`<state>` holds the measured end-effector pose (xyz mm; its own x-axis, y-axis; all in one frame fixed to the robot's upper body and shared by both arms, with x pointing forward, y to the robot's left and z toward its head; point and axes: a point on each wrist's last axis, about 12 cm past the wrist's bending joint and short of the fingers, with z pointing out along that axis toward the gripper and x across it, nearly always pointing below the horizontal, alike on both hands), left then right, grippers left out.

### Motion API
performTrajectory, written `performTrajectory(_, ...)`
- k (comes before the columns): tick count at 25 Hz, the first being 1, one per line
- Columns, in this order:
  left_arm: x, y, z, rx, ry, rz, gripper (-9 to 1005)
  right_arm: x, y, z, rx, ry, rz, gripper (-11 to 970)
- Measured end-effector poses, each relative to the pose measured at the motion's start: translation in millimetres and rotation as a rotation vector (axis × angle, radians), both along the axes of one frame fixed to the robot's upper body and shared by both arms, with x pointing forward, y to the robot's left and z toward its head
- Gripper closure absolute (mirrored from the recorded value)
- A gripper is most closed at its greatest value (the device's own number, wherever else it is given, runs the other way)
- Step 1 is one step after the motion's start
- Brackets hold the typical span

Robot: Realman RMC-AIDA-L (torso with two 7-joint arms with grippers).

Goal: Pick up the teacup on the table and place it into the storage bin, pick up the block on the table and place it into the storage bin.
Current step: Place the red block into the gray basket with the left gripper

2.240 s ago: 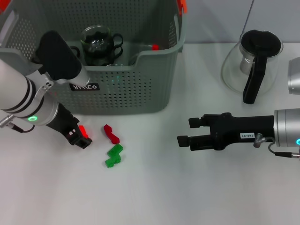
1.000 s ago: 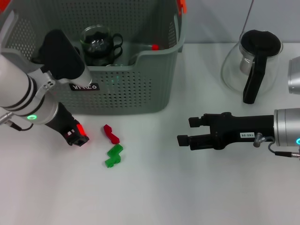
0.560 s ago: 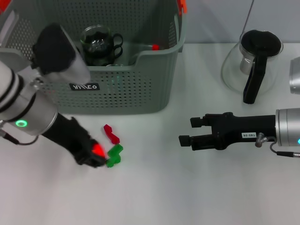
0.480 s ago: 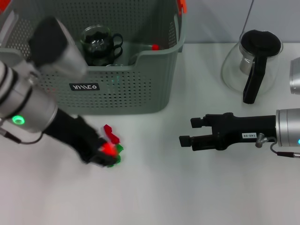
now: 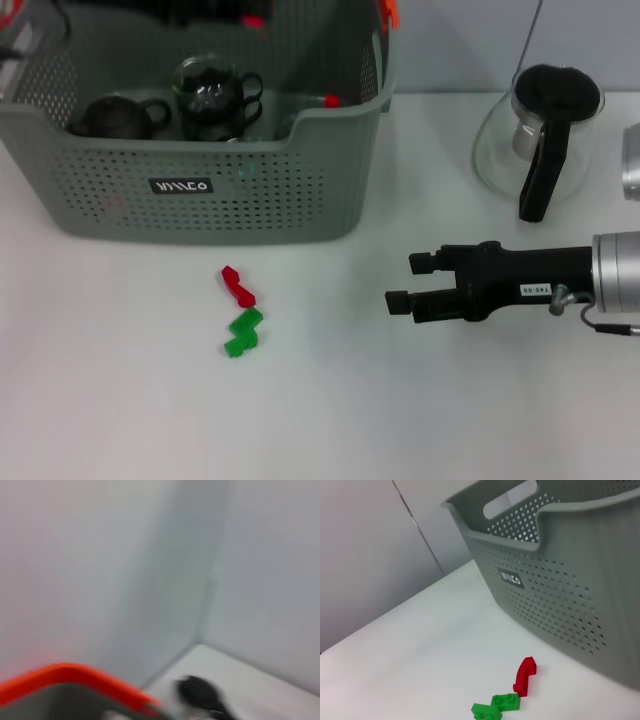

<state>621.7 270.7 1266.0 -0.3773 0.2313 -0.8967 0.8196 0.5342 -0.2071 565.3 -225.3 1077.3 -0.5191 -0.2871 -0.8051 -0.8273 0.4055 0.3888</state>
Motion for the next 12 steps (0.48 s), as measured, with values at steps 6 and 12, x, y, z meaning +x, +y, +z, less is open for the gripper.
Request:
performTrajectory(6,33.0,-7,-21.9,0.073,-0.006,0.134,520,0.5,1,0.7,0.000,0.000,0.005,75)
performTrajectory(12,30.7,-16,-23.1,0.115,-0.032,0.132,415,-0.5,0,0.1,0.002,0.001,0.001,75)
